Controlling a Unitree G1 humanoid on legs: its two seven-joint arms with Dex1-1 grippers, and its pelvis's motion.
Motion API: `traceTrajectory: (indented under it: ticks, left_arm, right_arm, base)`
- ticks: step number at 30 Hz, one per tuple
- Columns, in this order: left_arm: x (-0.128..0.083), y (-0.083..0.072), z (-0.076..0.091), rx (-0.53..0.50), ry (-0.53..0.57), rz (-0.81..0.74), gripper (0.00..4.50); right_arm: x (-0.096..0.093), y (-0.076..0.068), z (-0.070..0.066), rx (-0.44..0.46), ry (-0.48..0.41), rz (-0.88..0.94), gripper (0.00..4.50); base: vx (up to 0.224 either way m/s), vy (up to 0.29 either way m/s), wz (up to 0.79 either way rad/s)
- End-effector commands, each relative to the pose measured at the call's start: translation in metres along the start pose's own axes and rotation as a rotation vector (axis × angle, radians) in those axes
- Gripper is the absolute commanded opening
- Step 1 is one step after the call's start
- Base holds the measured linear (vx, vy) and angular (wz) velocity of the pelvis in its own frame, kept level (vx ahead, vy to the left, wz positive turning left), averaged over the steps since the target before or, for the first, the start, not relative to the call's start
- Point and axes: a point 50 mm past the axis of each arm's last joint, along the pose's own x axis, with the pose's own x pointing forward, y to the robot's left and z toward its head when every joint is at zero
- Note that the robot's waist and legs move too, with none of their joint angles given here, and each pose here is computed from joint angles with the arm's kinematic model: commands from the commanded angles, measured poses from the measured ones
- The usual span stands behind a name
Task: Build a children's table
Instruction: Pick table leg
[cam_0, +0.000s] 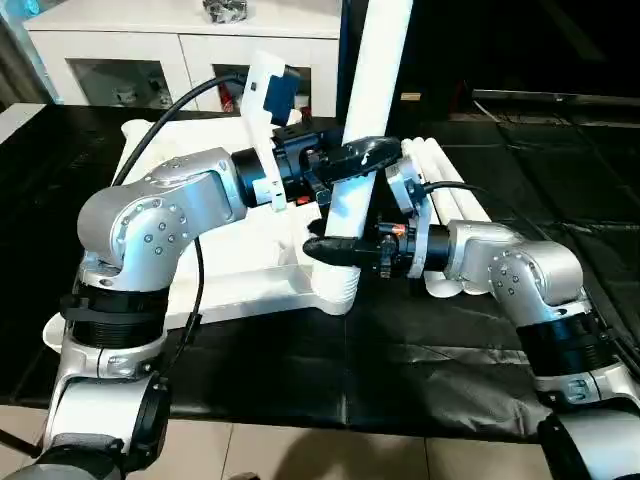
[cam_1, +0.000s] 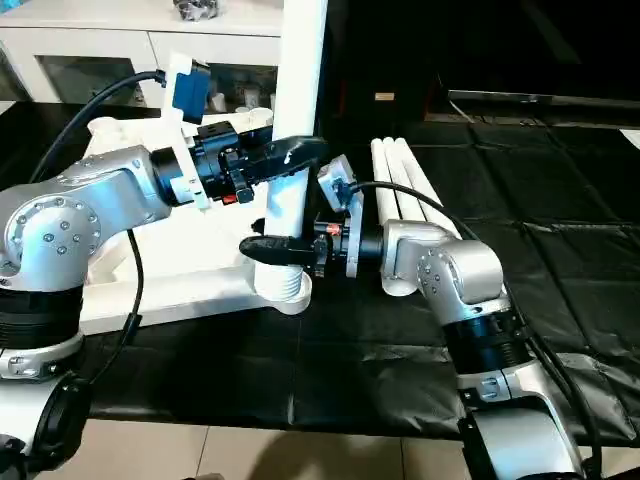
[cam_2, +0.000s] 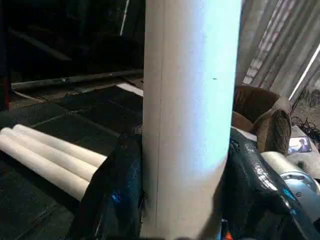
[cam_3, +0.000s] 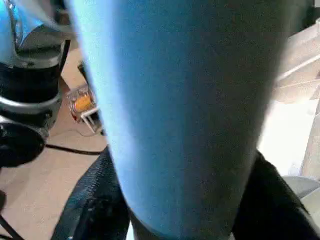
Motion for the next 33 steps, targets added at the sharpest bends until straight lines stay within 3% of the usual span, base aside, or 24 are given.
traceTrajectory:
  ticks: [1,14,17,20,30,33]
  left_arm:
    - [0.005,-0.009,0.012,0.047,-0.019,-0.064,1.84]
    - [0.006,-0.009,0.015,0.055,-0.021,-0.067,1.83]
    - [0.007,-0.016,0.020,0.073,-0.065,-0.121,1.83]
    - [0.007,-0.024,0.021,0.060,-0.068,-0.170,2.53]
    - [0.005,-0.024,0.026,0.031,-0.140,-0.171,3.24]
    - [-0.005,-0.016,0.033,0.005,-0.244,-0.114,3.34]
  right_arm:
    - [-0.004,-0.004,-0.007,0.012,0.033,-0.040,2.07]
    - [-0.002,-0.003,-0.009,0.004,0.032,-0.045,1.96]
    - [-0.001,-0.004,-0.009,0.000,0.024,-0.053,1.96]
    - [0.000,-0.004,-0.010,0.001,0.015,-0.057,1.96]
    - [0.002,-0.007,-0.011,0.001,0.002,-0.078,1.96]
    - [0.004,-0.013,-0.009,-0.022,-0.048,-0.166,1.96]
  base:
    - [0.000,0.000,0.00]
    - [0.000,0.000,0.00]
    - [0.000,0.000,0.00]
    - [0.000,0.000,0.00]
    - [0.000,0.000,0.00]
    - [0.000,0.000,0.00]
